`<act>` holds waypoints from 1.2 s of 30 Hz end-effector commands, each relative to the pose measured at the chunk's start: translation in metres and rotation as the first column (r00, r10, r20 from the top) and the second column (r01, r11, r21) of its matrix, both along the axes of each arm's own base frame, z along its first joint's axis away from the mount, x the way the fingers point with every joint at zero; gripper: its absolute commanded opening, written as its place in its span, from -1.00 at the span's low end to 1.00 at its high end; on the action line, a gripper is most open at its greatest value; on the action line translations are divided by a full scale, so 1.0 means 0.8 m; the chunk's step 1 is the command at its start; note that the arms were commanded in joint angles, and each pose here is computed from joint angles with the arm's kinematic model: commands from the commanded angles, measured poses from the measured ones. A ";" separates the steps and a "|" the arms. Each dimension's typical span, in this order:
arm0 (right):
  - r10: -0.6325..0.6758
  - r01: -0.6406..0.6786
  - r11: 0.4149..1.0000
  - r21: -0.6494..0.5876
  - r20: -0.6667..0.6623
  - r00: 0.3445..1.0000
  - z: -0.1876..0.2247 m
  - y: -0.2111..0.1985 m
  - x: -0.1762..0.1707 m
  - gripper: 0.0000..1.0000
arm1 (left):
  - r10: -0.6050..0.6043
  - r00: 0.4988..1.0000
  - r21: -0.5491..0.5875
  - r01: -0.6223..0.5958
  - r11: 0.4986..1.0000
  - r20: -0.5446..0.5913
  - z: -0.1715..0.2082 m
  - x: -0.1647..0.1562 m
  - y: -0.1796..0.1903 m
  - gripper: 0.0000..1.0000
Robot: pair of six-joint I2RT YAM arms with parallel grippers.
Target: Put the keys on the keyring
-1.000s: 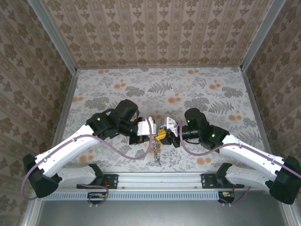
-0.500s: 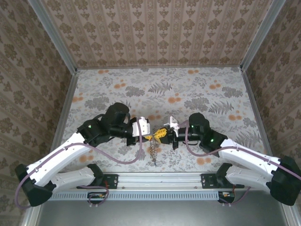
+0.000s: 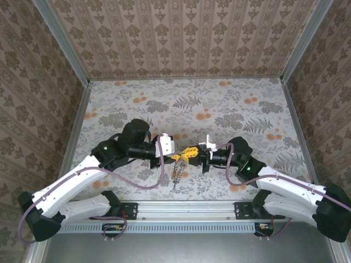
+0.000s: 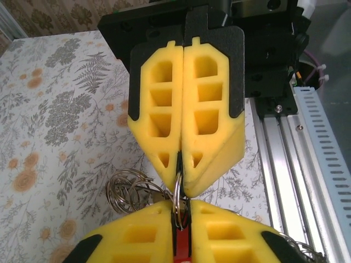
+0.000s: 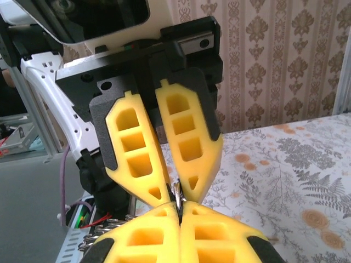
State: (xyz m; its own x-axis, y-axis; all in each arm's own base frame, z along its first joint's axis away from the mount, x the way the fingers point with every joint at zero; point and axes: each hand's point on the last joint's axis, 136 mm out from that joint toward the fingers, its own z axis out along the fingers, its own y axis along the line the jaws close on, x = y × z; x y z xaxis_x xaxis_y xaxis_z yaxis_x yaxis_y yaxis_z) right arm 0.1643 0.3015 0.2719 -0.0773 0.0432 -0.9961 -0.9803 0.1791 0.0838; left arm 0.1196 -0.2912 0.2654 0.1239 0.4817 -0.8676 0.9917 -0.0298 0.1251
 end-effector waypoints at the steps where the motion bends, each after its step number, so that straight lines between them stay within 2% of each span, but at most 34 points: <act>1: -0.024 0.009 0.989 0.145 0.103 0.994 0.055 -0.009 -0.005 -1.00 | -0.016 1.000 -0.033 0.015 0.999 -0.020 0.003 -0.005 -0.001 -0.87; 3: -0.022 0.009 0.991 0.133 0.094 0.995 0.050 -0.007 -0.004 -1.00 | -0.015 1.000 -0.036 0.014 0.999 -0.022 0.004 -0.006 0.000 -1.00; 6: -0.014 0.010 0.999 0.039 0.105 0.994 0.031 -0.007 -0.006 -0.98 | 0.016 1.000 -0.016 -0.016 1.000 -0.006 0.005 0.000 0.005 -1.00; 10: 0.000 0.021 0.985 -0.171 0.124 0.992 -0.008 -0.013 -0.009 -0.60 | 0.048 0.999 0.048 -0.048 0.998 0.016 0.003 0.005 0.017 -1.00; 12: 0.021 0.014 0.960 -0.281 0.121 0.992 -0.025 -0.017 -0.011 -0.52 | 0.047 0.999 0.081 -0.048 0.996 0.019 0.001 0.004 0.020 -1.00; 15: 0.048 -0.010 0.932 -0.362 0.096 0.994 -0.037 -0.018 -0.013 -0.39 | 0.040 0.999 0.116 -0.043 0.992 0.025 0.000 0.005 0.021 -1.00; 26: 0.053 -0.037 0.920 -0.391 0.030 0.998 -0.036 0.006 -0.002 -0.37 | -0.028 0.998 0.298 0.013 0.955 0.048 -0.017 0.000 0.019 -1.00; 36: 0.039 -0.027 0.926 -0.377 0.024 0.999 -0.034 0.009 0.003 -0.39 | -0.079 0.996 0.309 0.060 0.949 0.048 -0.019 -0.007 0.009 -1.00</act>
State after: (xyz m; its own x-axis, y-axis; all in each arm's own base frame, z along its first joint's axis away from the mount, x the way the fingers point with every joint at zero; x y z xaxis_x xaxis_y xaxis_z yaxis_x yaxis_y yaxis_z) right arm 0.1641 0.3047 0.2312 -0.0496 -0.3604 -0.9315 -0.9879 0.1548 -0.0072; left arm 0.1159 -0.2790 0.2334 0.1665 0.7422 -0.6491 0.9859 -0.1149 0.1214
